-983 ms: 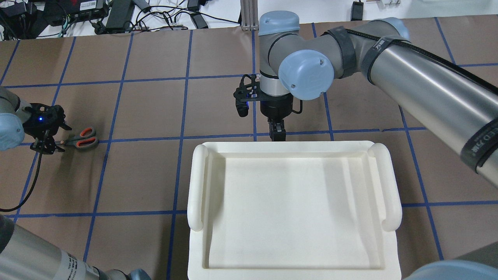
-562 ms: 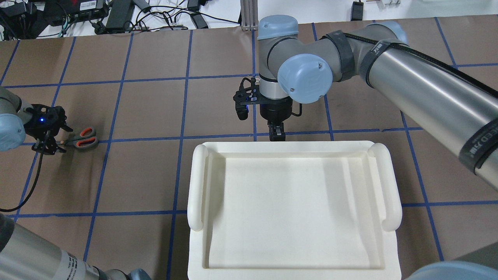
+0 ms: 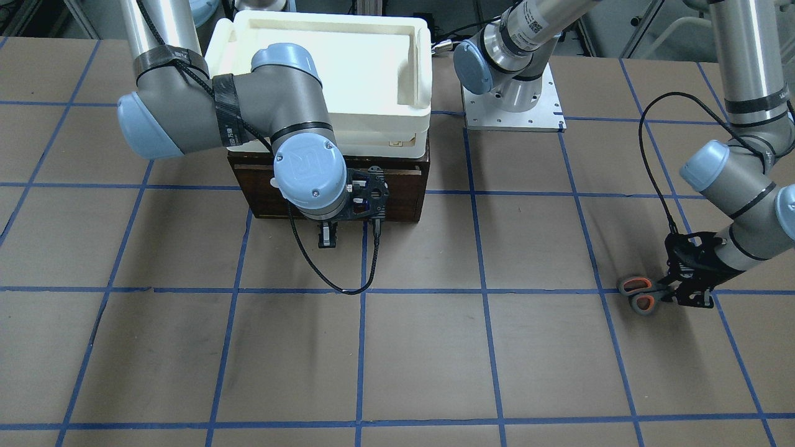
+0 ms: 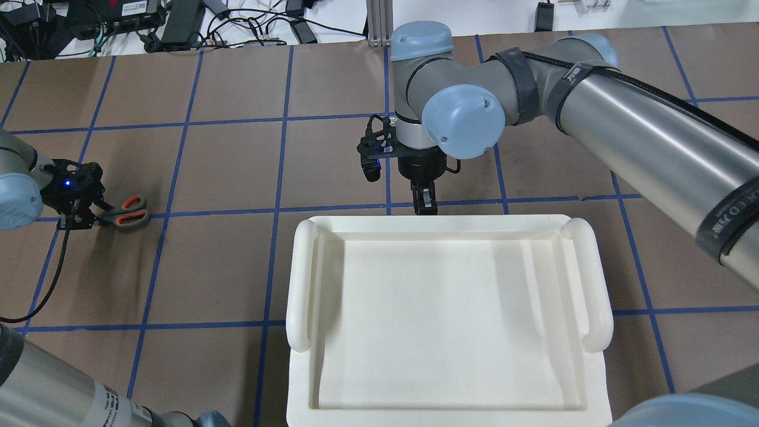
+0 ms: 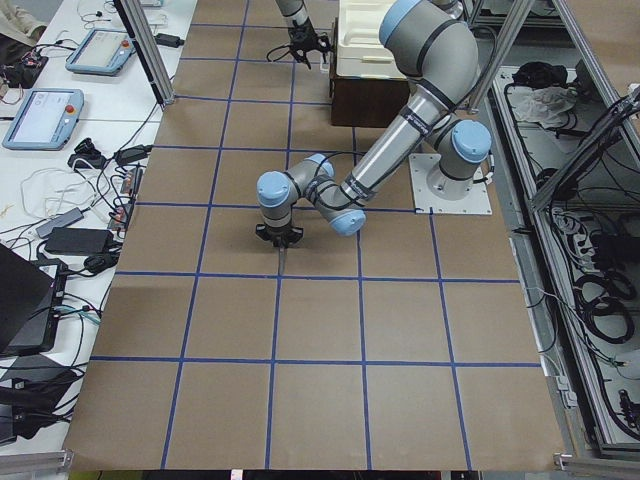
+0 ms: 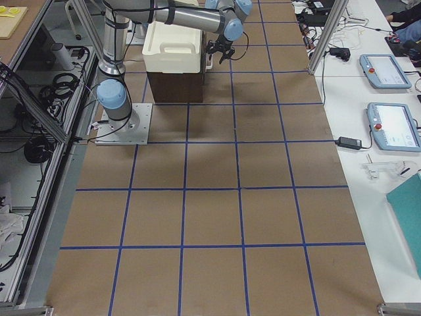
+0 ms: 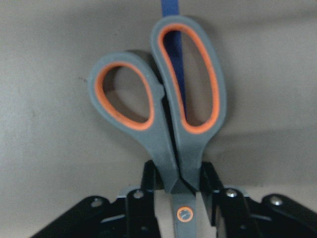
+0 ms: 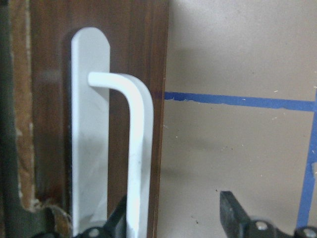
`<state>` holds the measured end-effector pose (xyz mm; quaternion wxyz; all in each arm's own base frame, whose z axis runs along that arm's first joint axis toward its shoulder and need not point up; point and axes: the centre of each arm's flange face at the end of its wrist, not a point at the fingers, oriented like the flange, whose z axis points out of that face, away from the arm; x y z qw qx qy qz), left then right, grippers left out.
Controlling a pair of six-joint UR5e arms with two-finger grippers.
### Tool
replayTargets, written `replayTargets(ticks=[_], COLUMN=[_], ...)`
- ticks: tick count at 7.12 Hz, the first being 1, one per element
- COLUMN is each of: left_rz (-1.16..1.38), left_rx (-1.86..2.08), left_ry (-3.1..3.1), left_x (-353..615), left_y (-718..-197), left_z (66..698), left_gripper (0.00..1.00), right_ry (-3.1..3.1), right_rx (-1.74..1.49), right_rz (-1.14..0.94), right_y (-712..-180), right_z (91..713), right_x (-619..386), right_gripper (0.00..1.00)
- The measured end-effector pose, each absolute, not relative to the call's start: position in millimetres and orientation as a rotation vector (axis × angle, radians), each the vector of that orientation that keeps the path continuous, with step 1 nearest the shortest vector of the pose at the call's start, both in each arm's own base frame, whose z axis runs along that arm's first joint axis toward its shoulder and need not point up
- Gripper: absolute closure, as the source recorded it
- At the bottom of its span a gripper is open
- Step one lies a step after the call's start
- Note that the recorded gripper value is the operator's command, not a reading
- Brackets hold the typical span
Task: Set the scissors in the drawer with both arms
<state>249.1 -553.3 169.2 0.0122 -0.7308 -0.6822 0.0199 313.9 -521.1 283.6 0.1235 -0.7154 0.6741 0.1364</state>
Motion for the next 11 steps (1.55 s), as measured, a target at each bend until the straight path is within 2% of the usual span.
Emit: replayTargets(ticks=[2,4,11], left_rz=[0.061,0.061,0.058], left_rx=[-2.281,-2.283,-2.306], left_ry=[-2.118,-2.116,-2.112], left_x=[249.4,249.7,241.9], left_y=[-553.0,-553.0,-555.9], left_z=[166.5,166.3,178.8], left_gripper=[0.93,1.00,1.00], right_ry=[1.980,1.997,2.034], right_rx=[-2.107,-2.124,-2.146], right_rz=[0.369,0.341,0.253], right_y=[-538.0,-558.9,-609.3], right_z=[281.4,285.1,292.3], right_x=[318.3,322.3,323.1], right_gripper=[0.34,0.34,0.34])
